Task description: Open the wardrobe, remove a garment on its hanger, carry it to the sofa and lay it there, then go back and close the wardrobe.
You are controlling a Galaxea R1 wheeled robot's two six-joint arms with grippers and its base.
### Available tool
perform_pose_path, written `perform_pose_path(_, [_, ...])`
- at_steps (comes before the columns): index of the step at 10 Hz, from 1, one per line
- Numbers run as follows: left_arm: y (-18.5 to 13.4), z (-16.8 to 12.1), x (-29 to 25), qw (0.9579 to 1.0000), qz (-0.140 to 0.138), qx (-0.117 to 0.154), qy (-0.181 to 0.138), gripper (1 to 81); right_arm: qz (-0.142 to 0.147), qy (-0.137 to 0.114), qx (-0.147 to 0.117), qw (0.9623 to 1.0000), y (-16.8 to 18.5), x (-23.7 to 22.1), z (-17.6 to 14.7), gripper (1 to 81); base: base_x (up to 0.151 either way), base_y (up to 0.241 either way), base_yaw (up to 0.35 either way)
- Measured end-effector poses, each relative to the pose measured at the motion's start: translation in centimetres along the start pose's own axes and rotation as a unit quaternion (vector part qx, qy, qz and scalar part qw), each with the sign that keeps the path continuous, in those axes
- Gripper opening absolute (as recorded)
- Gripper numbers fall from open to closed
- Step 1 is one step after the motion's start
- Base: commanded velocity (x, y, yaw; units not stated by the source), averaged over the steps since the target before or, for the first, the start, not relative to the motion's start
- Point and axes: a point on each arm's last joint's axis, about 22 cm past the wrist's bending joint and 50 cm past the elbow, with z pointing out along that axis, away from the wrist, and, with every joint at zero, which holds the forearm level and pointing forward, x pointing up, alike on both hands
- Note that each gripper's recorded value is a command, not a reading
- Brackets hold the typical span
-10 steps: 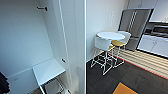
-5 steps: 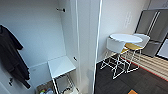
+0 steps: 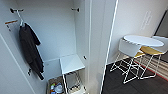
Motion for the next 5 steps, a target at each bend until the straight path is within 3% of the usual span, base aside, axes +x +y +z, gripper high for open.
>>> perform_pose_path(5, [0.01,0.01,0.04,1.0000,0.000,0.000,0.000,81.1,0.001,-0.002,0.000,1.0000,-0.04,-0.29,-0.02,81.1,0.000,0.000,0.319])
